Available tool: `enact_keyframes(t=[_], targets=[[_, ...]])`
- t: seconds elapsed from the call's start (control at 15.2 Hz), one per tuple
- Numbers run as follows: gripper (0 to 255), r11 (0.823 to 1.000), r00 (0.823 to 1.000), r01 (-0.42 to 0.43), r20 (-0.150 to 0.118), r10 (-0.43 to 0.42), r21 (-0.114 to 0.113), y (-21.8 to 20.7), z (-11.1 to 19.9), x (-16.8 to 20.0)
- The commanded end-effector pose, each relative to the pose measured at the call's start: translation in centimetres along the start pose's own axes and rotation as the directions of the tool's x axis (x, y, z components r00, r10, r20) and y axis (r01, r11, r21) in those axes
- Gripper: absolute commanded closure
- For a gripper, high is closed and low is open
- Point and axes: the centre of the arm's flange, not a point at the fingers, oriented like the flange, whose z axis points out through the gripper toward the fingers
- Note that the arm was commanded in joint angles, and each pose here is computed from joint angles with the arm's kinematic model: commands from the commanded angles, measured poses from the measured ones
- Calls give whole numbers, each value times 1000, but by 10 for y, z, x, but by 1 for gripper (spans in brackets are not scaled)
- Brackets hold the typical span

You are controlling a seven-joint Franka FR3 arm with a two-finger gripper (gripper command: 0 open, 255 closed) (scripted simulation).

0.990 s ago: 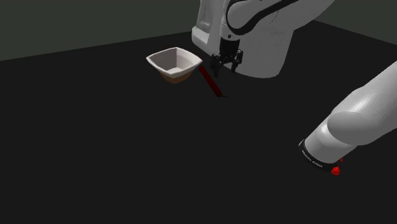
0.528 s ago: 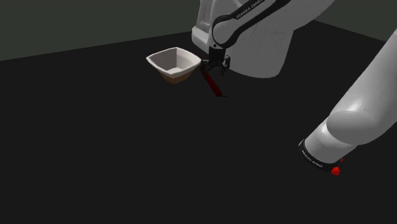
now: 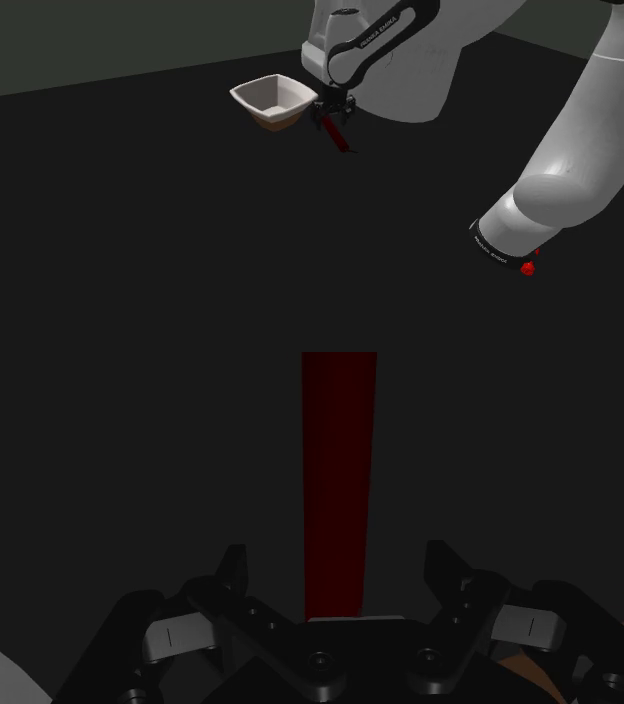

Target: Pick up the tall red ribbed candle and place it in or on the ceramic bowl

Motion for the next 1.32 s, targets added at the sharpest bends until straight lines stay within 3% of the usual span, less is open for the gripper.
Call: enact_keyframes(t=[0.0,0.53,0.59,1.25], targets=[[0,1000,1000,0,-1,0,0,0,14,0],[0,1000,1000,0,-1,0,0,0,14,0],[255,1000,1000,0,-1,0,0,0,14,0],[255,1000,1000,0,-1,0,0,0,9,0]])
